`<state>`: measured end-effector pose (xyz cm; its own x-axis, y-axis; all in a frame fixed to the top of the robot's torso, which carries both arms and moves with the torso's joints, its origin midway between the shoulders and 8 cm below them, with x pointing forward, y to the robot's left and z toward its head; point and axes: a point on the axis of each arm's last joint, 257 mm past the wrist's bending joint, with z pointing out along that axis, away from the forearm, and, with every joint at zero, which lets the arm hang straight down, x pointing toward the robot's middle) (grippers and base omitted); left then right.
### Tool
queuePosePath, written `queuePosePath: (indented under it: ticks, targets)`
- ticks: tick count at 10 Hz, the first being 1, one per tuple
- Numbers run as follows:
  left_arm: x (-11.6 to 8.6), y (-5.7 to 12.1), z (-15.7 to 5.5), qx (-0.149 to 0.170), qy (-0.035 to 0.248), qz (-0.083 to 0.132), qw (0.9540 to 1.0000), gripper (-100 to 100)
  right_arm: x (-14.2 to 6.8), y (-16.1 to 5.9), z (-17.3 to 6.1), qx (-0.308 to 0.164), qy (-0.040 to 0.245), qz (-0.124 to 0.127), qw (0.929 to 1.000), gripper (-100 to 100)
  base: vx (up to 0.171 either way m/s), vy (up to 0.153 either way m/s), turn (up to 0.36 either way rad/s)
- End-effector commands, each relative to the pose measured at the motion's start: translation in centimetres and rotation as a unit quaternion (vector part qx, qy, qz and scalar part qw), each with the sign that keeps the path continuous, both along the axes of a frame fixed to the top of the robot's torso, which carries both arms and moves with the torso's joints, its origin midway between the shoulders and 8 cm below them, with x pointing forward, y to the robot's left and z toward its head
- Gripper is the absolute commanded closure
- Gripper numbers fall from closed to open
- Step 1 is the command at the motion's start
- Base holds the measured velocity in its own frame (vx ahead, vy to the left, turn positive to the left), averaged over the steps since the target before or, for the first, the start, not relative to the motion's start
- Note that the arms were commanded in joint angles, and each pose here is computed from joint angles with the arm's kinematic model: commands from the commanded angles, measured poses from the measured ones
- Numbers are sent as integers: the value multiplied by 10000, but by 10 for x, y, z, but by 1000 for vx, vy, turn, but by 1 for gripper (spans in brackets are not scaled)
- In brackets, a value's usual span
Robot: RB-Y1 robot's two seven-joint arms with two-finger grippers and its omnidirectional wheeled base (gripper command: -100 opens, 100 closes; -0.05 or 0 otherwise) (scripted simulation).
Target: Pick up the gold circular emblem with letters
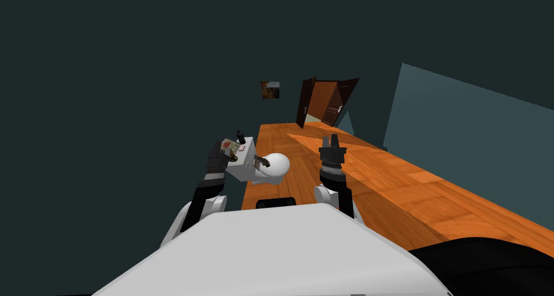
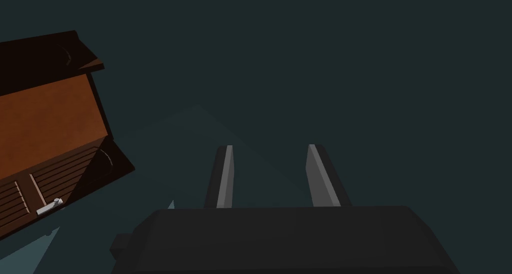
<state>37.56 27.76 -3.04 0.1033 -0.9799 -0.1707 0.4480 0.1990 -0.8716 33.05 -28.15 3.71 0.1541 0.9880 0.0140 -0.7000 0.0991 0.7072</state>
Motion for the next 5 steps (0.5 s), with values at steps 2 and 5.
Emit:
queuePosePath:
  ticks: [2, 5]
  targets:
    - [5, 3, -10, -5, 251, 33, 9997, -100, 0, 0, 0, 0, 0, 0, 10000, 0, 40, -4, -8]
    - [11, 9, -27, -38, 650, 98, 9978, -100, 0, 0, 0, 0, 0, 0, 10000, 0, 42, -5, -10]
